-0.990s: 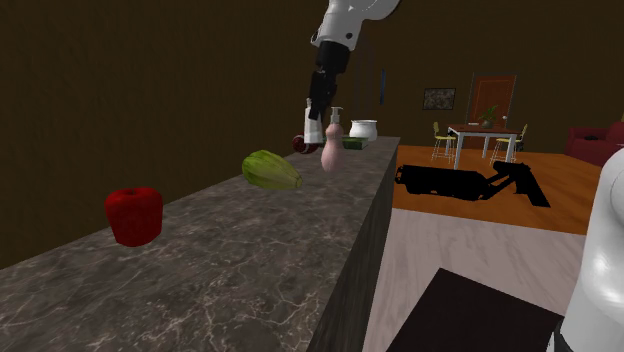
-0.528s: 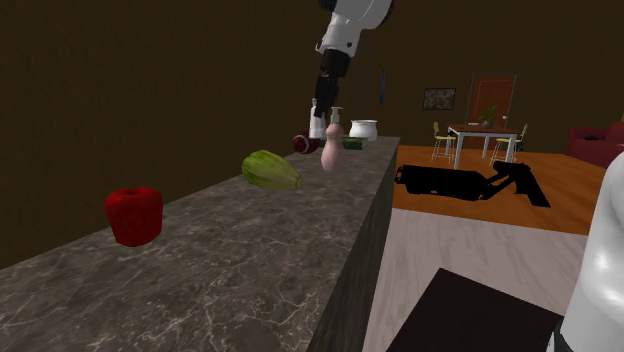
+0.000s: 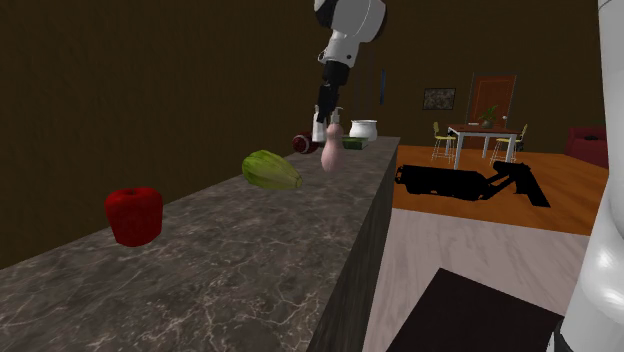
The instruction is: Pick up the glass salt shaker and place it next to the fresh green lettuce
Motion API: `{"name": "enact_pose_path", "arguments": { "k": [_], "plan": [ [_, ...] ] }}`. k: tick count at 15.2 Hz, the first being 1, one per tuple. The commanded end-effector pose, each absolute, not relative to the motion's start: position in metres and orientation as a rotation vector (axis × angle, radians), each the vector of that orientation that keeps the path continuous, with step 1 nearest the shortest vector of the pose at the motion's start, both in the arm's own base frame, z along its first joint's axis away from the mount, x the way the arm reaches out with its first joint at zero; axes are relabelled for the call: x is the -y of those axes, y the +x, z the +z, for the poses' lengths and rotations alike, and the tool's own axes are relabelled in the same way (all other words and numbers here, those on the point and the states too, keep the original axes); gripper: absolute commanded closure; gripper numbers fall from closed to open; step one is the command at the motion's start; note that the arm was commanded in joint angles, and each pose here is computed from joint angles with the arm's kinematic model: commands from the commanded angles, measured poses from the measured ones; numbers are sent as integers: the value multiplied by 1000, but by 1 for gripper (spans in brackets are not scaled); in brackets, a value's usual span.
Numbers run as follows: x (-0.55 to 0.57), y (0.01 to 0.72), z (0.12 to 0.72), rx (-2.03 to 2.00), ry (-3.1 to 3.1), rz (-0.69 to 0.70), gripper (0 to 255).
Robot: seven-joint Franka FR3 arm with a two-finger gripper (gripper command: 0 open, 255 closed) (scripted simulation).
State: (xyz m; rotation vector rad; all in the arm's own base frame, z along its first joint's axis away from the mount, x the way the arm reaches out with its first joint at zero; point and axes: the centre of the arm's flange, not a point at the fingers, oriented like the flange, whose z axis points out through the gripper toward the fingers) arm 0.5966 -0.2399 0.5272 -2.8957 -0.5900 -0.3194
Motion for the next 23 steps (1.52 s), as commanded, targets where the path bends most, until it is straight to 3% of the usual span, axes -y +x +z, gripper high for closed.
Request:
{"name": "enact_pose_path", "arguments": {
  "k": [1, 23],
  "plan": [
    [240, 597, 517, 590, -2896, -320, 255],
    [240, 597, 401, 590, -2896, -320, 255]
  ]
}}
